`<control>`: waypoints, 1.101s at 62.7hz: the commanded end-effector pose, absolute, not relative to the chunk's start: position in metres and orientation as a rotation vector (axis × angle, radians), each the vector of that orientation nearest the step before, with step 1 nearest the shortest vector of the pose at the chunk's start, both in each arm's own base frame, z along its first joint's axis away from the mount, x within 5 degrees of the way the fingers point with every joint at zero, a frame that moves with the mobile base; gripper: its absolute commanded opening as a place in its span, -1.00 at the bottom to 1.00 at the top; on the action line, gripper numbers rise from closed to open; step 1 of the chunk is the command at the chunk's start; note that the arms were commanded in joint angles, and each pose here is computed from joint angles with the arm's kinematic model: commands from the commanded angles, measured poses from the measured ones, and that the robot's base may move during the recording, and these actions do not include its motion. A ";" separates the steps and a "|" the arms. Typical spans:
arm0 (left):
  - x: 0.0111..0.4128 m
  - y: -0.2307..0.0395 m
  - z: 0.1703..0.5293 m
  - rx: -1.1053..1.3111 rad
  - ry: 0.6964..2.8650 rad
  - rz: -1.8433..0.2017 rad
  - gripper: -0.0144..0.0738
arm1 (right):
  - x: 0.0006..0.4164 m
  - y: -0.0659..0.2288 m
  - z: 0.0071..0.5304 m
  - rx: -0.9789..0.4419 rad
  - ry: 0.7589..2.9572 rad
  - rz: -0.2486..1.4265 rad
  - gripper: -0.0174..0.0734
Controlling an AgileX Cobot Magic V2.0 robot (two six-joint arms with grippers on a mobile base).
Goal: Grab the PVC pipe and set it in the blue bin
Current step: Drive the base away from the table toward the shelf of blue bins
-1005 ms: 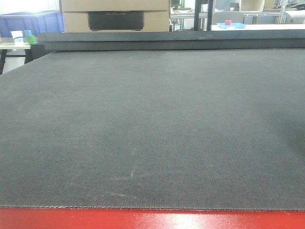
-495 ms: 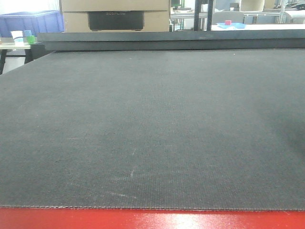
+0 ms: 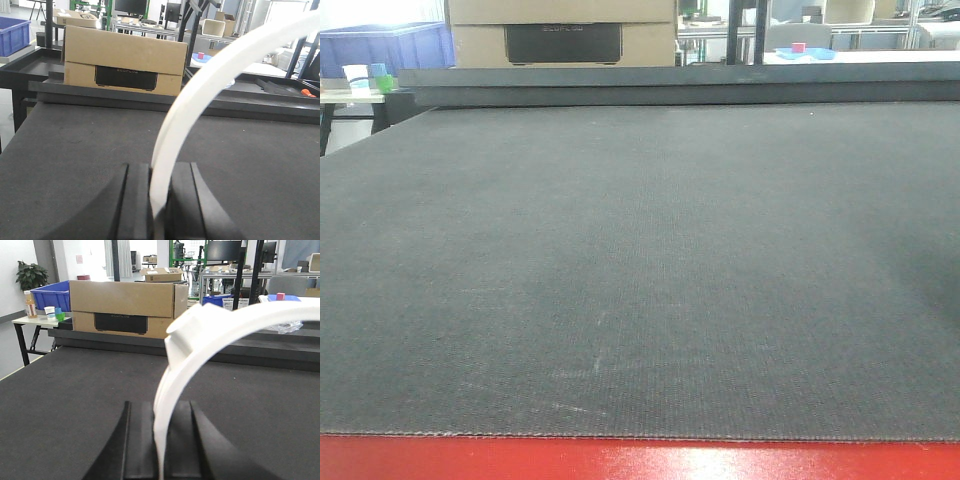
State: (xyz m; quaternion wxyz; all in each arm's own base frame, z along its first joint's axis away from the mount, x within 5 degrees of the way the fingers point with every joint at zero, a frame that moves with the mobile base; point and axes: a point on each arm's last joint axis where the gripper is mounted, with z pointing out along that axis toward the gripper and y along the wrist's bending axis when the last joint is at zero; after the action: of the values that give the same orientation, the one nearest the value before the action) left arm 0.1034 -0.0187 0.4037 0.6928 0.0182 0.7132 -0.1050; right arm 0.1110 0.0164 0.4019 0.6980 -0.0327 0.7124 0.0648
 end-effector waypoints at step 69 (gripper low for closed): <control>0.102 -0.019 0.407 0.044 1.560 -0.249 -0.92 | 0.109 0.017 0.406 -0.077 1.552 0.148 -0.99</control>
State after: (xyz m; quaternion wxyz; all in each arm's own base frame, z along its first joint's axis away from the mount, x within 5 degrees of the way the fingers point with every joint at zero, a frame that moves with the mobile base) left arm 0.1026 -0.0185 0.4036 0.6940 0.0186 0.7121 -0.1045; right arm 0.1110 0.0164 0.4019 0.6980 -0.0327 0.7124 0.0648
